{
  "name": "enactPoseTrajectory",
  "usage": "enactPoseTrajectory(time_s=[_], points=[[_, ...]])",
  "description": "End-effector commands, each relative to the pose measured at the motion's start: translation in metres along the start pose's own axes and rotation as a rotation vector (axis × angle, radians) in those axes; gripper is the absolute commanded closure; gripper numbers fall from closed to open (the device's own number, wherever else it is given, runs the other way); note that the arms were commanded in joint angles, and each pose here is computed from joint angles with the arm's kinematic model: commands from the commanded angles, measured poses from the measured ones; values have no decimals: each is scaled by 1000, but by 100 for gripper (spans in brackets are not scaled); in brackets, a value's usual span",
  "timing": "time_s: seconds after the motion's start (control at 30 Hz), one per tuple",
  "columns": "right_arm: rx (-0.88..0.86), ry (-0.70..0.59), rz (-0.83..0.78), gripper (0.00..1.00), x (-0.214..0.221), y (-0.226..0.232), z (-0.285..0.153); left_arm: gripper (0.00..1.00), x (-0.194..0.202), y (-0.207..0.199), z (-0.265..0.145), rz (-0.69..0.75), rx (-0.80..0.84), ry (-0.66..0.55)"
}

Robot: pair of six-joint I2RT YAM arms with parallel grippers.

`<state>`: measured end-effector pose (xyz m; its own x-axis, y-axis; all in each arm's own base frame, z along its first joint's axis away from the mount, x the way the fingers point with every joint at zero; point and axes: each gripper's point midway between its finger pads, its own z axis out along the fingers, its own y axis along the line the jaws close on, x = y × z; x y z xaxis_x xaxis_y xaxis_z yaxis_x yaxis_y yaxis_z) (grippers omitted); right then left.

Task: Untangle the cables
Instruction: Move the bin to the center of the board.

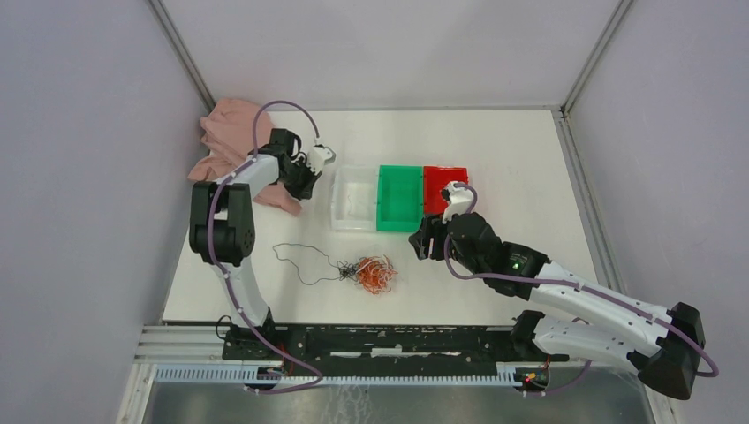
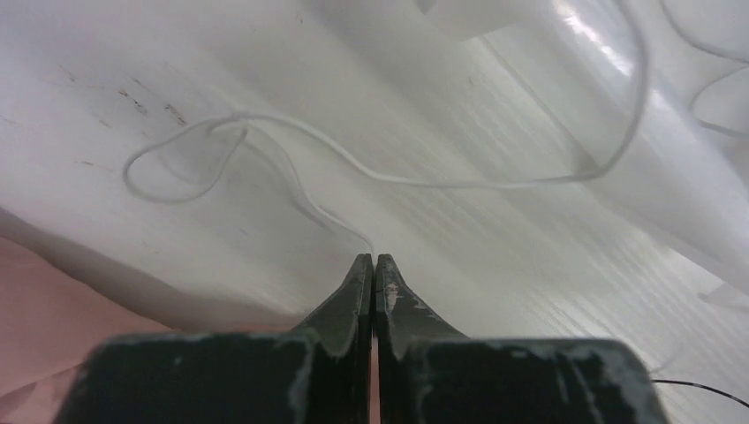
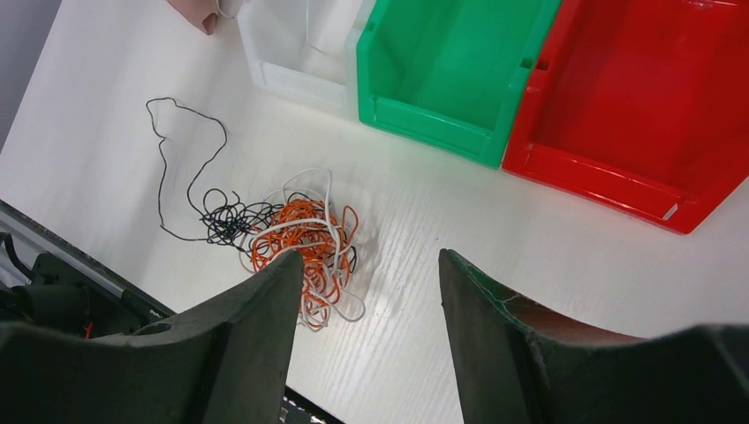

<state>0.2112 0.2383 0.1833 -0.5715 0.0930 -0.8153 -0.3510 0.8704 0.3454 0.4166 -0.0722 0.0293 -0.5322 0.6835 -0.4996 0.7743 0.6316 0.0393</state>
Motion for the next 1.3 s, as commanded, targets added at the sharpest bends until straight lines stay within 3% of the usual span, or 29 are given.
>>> enactPoseTrajectory(time_s=[0.0,0.2,0.43,0.67,1.07,1.27], points=[[-26,-35,29,36,-8,7,1,97,-60,-2,-64,56,-42,-199],[-32,-45,34,38,-10,6,0,97,-97,-33,-130,65,-39,-314],[-36,-59,52,39,-13,6,-2,97,-130,-101,-142,38,108,-388],[-18,-85,71,40,-17,-1,-10,97,-156,-132,-120,3,190,-409],[4,-84,67,40,-16,-7,-12,97,-143,-101,-44,-50,-25,-341],[8,-81,69,41,-17,-8,-10,97,-136,-96,-19,-48,-44,-299]])
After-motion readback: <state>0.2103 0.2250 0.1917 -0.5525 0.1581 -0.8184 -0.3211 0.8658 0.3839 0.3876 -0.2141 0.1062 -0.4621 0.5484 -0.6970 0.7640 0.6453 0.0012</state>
